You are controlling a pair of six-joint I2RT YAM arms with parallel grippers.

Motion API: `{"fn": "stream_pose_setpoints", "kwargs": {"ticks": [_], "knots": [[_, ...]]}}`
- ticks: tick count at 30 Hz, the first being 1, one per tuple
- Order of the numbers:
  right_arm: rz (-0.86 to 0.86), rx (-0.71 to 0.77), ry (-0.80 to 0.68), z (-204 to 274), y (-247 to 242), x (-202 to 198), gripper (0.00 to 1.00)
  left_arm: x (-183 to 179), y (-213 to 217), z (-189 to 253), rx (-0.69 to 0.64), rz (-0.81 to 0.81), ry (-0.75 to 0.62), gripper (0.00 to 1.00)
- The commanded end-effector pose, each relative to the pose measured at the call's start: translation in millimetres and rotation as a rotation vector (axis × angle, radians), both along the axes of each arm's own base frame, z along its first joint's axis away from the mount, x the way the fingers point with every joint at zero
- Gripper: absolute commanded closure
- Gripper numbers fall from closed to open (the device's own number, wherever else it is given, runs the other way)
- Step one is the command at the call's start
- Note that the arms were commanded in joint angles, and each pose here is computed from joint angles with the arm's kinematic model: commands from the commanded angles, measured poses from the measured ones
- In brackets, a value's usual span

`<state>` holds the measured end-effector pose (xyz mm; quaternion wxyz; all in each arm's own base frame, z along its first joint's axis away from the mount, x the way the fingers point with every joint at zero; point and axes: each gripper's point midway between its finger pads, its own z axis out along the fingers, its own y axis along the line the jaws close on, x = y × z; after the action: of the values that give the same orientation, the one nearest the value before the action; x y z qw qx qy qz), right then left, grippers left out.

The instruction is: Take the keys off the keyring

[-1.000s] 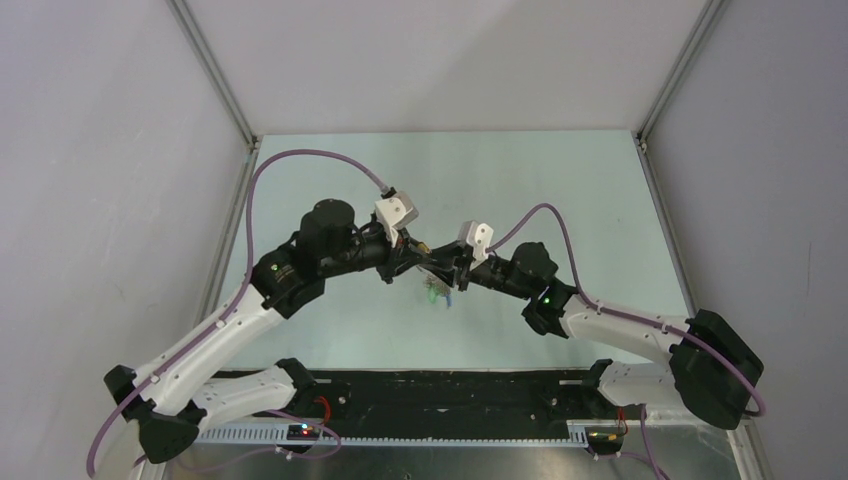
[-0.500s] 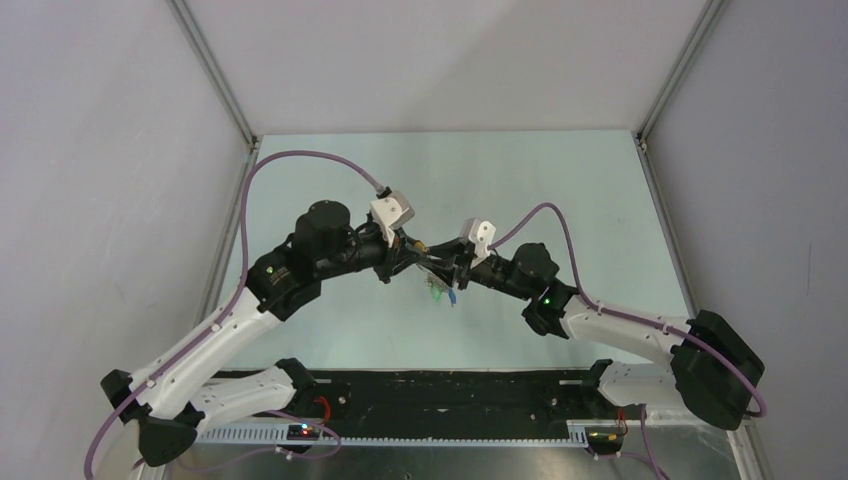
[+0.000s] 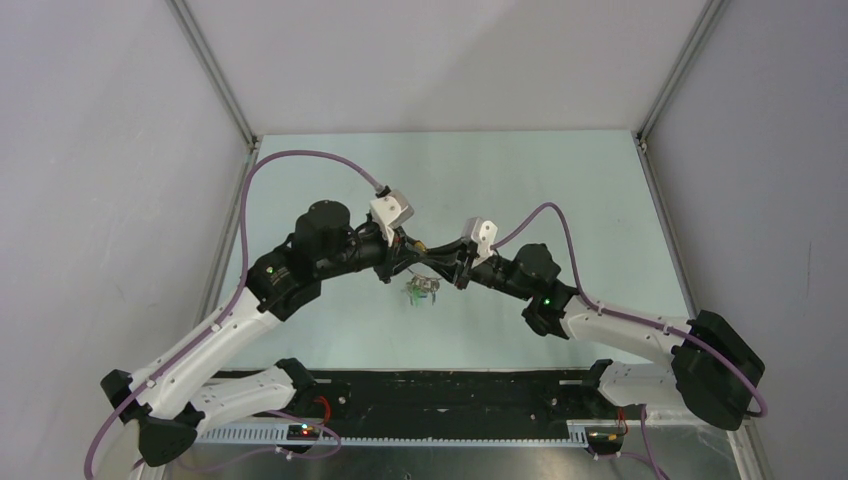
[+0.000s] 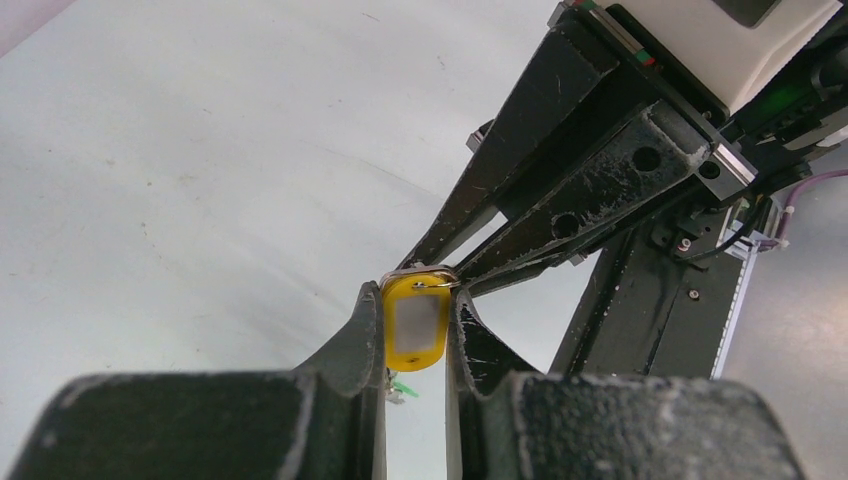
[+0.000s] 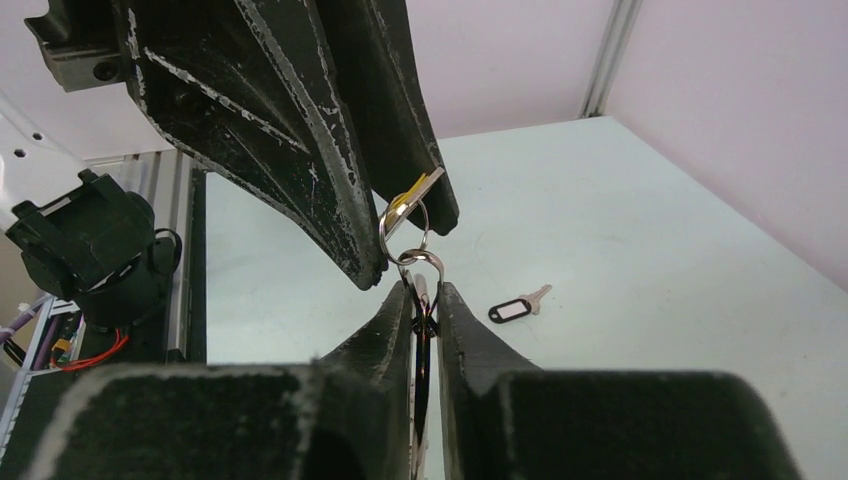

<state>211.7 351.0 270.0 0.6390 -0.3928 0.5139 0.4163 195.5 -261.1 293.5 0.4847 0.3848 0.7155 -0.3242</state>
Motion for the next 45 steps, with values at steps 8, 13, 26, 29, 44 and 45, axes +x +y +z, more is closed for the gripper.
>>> {"fn": "stream_pose_setpoints", "kwargs": {"ticks": [8, 13, 26, 29, 44, 45], "knots": [[-0.042, 0.070, 0.061, 18.3, -13.8, 4.7, 0.99, -0.2, 0.2, 23.0, -0.062, 0.010, -0.049, 1.00], [-0.052, 0.144, 0.257, 21.5, -32.1, 16.9, 1.00, -2.4, 1.1, 23.7, -0.068, 0.007, -0.046, 1.00], [-0.099, 0.211, 0.370, 25.9, -42.7, 27.3, 1.00, -4.3, -11.8, 13.0, -0.051, -0.053, -0.003, 1.00], [-0.146, 0.238, 0.411, 24.9, -43.5, 32.4, 1.00, -3.8, -15.2, 8.6, -0.043, -0.064, 0.012, 1.00], [-0.389, 0.381, 0.555, 19.6, -57.8, 59.2, 1.00, -15.1, -26.5, -17.9, -0.003, -0.117, 0.075, 1.00], [-0.391, 0.385, 0.557, 19.8, -57.7, 59.8, 1.00, -17.7, -28.0, -19.6, -0.001, -0.129, 0.080, 1.00]]}}
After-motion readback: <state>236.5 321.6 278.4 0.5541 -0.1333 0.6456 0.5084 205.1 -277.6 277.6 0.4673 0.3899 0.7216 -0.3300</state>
